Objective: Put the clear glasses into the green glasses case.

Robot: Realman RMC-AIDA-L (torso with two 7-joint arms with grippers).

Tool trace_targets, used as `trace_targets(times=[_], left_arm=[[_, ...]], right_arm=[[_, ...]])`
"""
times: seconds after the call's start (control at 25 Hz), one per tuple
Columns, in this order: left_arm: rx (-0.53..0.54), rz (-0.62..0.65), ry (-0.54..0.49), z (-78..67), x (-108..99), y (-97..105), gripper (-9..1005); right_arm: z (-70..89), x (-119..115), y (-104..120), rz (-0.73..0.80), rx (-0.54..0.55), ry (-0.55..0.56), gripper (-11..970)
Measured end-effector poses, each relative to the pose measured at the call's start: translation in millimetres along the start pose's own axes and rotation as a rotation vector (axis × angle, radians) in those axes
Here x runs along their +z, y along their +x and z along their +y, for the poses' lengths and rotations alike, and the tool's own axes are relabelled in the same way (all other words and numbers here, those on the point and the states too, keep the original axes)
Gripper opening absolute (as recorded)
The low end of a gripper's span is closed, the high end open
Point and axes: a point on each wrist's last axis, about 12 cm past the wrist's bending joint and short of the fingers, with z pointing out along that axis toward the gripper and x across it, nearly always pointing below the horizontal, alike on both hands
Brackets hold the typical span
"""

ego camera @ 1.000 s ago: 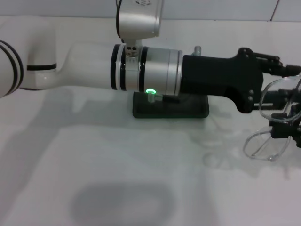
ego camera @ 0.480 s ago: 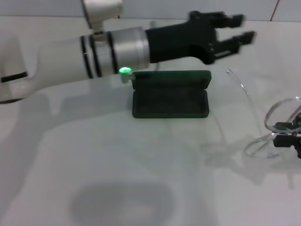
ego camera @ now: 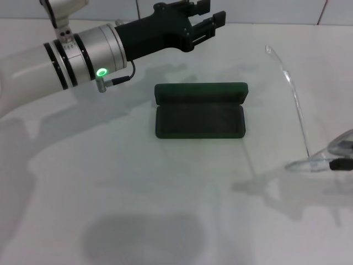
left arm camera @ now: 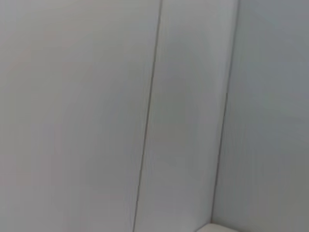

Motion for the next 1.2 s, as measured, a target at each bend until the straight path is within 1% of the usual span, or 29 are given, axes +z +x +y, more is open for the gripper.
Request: trace_targets(times=[0.12, 0.28, 0.4, 0.52, 0.68, 0.88, 1.2], left_arm=[[-0.011, 0.011, 0.023, -4.3, 3.4, 2.2, 539], [-0.040, 0.031, 0.109, -20.6, 17.5, 6.7, 540], [-0.053, 0.034, 0.181, -33.7, 29.6, 6.2, 541], [-0.057, 0.030, 0.258, -48.2, 43.3, 3.2, 541], [-0.063, 0.013, 0.329, -59.8, 51.8, -1.9, 542], [-0.076, -0.028, 0.397, -66.9, 51.3, -8.6, 543], [-0.075, -0.051, 0.405, -68.1, 51.6, -11.1, 545]], right_arm=[[-3.8, 3.6, -2.8, -0.032, -0.039, 0.004, 108], [-13.4, 11.3, -5.5, -0.083, -0.069, 0.011, 108], [-18.5, 16.6, -3.8, -0.109, -0.060, 0.011, 108], [-20.0, 16.8, -2.3, -0.108, -0.050, 0.021, 108], [-22.8, 18.9, 2.0, -0.096, -0.026, 0.040, 108], [-24.4, 22.4, 9.4, -0.100, 0.016, 0.065, 107], [-25.7, 22.6, 13.2, -0.089, 0.059, 0.077, 107]])
